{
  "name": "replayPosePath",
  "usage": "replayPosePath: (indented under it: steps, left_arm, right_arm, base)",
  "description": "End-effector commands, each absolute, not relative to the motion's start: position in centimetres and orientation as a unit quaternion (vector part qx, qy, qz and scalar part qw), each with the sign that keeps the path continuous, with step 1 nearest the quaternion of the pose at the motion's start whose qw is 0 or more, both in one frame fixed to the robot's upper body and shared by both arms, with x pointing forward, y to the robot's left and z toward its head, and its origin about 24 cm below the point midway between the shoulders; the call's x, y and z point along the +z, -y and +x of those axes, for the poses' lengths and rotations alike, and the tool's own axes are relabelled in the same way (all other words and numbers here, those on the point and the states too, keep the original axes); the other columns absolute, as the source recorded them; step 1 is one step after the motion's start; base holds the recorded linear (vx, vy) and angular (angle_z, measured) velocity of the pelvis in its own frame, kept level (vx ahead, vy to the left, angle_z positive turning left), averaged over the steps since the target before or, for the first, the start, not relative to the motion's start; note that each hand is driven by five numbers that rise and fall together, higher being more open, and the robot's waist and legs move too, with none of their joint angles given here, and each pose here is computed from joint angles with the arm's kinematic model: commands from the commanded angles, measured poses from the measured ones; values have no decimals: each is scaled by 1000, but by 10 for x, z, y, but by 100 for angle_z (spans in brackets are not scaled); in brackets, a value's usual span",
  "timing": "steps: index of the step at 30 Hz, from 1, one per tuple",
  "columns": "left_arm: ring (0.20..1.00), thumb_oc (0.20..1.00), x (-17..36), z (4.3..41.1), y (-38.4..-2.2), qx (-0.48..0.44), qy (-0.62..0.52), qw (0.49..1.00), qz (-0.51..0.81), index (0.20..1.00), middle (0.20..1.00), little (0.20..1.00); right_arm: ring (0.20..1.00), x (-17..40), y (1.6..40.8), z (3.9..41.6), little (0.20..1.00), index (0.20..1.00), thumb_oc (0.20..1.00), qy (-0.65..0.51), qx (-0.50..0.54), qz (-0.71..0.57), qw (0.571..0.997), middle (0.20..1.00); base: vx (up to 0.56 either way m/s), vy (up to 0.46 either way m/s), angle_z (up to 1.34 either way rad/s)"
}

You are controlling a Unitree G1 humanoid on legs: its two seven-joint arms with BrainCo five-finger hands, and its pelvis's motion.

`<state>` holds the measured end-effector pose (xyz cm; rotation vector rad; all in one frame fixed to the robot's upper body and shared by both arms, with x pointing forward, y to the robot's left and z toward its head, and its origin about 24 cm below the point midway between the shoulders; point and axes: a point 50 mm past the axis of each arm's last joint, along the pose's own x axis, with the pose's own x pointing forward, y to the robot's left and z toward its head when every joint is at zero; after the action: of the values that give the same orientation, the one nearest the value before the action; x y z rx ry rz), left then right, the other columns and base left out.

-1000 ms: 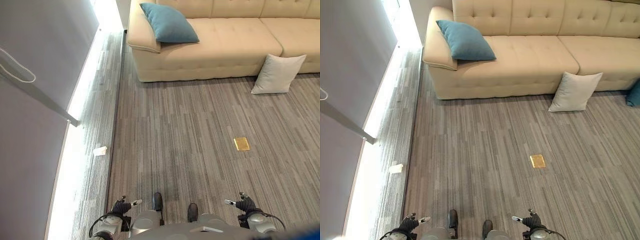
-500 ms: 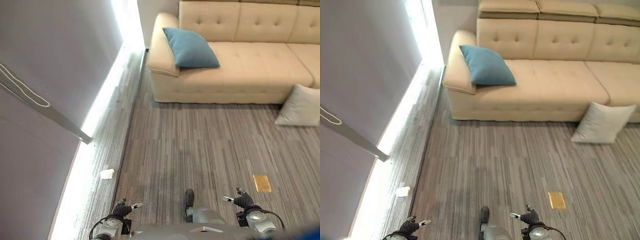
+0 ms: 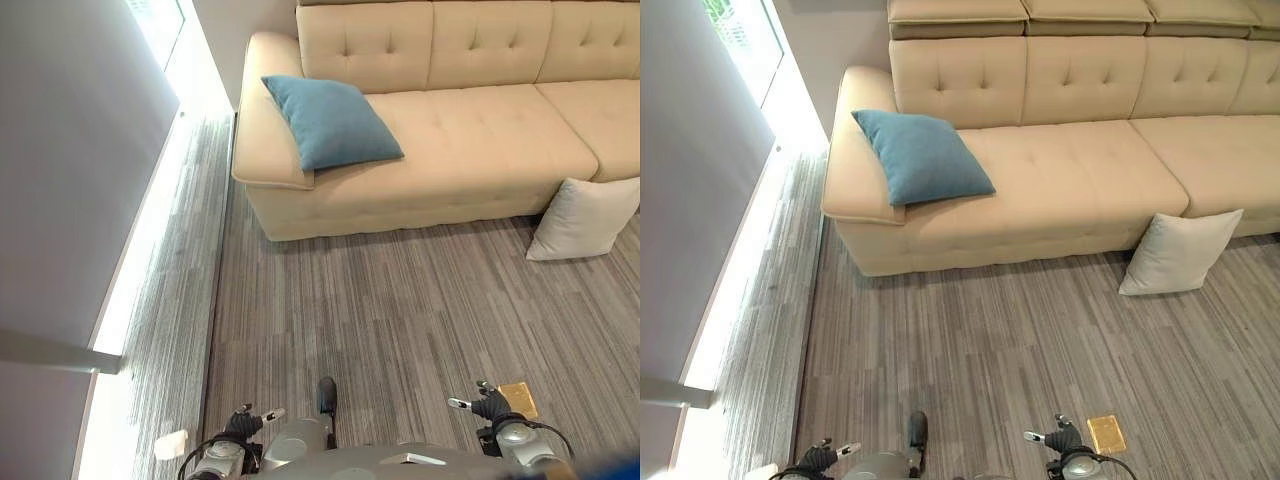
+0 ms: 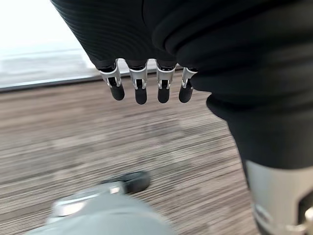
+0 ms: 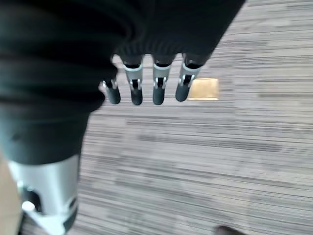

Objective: Pick up all the scattered cushions and arrange them neatly on the sofa.

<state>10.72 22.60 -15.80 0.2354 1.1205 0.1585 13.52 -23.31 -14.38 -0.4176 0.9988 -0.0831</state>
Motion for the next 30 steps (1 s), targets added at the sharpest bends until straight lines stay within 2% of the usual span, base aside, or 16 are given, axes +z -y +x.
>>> replayPosePath:
  steps: [1, 6, 10, 15, 20, 25, 30]
  left_arm:
    - [1000, 1000, -153, 115, -233, 73, -512, 846, 128, 1000, 1000, 1000]
    - [1000, 1000, -154, 115, -233, 69, -514, 844, 134, 1000, 1000, 1000]
    - [1000, 1000, -157, 106, -233, 73, -526, 837, 131, 1000, 1000, 1000]
    - [1000, 1000, -151, 128, -223, 64, -498, 857, 117, 1000, 1000, 1000]
    - [1000, 1000, -156, 115, -223, 66, -515, 847, 116, 1000, 1000, 1000]
    - [1000, 1000, -157, 105, -233, 90, -525, 839, 111, 1000, 1000, 1000]
    - [1000, 1000, -153, 111, -240, 105, -513, 845, 110, 1000, 1000, 1000]
  right_arm:
    - [1000, -128, 237, 162, 1000, 1000, 1000, -421, -39, -214, 881, 1000]
    - [1000, -123, 245, 169, 1000, 1000, 1000, -414, -43, -228, 880, 1000]
    - [1000, -124, 248, 164, 1000, 1000, 1000, -415, -47, -228, 880, 1000]
    - [1000, -125, 254, 159, 1000, 1000, 1000, -422, -71, -207, 880, 1000]
    - [1000, -129, 255, 150, 1000, 1000, 1000, -437, -76, -208, 872, 1000]
    - [1000, -126, 249, 160, 1000, 1000, 1000, -420, -65, -219, 878, 1000]
    - [1000, -120, 245, 174, 1000, 1000, 1000, -398, -62, -221, 888, 1000]
  base:
    - [298, 87, 8]
    - [389, -126, 31]
    - [425, -398, 70]
    - [151, -286, 8]
    - [202, 62, -39]
    - [40, 100, 10]
    - [3, -83, -20]
